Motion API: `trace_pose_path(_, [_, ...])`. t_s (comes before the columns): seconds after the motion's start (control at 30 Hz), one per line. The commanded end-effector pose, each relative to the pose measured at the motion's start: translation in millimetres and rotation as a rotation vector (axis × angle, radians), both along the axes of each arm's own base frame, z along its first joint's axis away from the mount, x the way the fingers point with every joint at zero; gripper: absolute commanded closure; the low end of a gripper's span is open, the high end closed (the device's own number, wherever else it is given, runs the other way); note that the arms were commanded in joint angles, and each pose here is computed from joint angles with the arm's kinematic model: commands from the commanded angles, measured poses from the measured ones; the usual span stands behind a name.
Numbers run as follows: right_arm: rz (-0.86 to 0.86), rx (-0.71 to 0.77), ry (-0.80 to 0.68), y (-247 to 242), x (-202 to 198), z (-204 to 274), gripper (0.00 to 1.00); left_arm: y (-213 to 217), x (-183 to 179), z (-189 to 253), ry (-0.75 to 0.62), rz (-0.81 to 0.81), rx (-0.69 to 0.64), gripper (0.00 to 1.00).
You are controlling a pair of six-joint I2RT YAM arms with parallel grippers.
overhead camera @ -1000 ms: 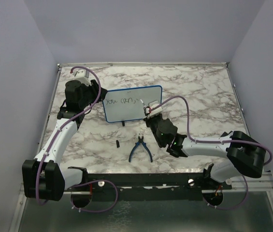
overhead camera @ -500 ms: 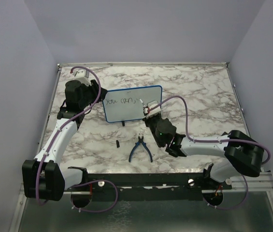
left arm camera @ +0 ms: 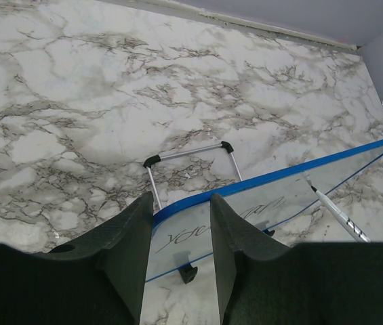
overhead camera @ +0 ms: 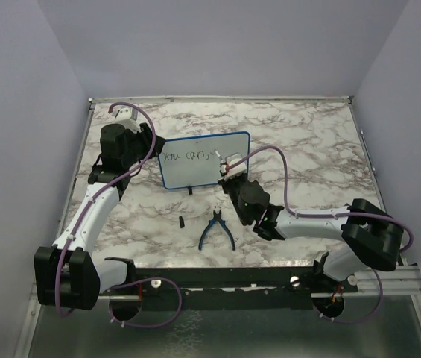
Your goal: Write a sentence on the whiteboard
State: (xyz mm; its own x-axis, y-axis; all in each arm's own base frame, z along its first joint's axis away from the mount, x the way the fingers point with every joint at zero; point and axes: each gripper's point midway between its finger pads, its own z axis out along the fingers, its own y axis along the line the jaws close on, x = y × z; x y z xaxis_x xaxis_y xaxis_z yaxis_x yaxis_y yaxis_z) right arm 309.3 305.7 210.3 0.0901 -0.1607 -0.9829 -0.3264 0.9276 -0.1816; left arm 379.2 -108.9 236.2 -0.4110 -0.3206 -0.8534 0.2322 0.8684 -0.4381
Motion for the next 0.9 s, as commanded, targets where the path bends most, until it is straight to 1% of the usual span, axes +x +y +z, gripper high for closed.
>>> trace_pose_path(0.0, [-0.030,0.011,0.001,0.2,6.6,-0.1,0.99,-5.0,-7.7,-3.3,0.011,-0.033,-0.004,0.60])
trace_pose_path(0.6, [0.031,-0.014,0.112,5.1,-3.9,-39.7,0.99,-5.4,-8.2,-0.4,0.003,-0.035,-0.004,0.60])
trace_pose_path(0.87, [0.056,-0.021,0.124,9.7,-6.0,-42.7,0.99,-5.1,-8.1,-0.5,0.003,-0.034,-0.004,0.60])
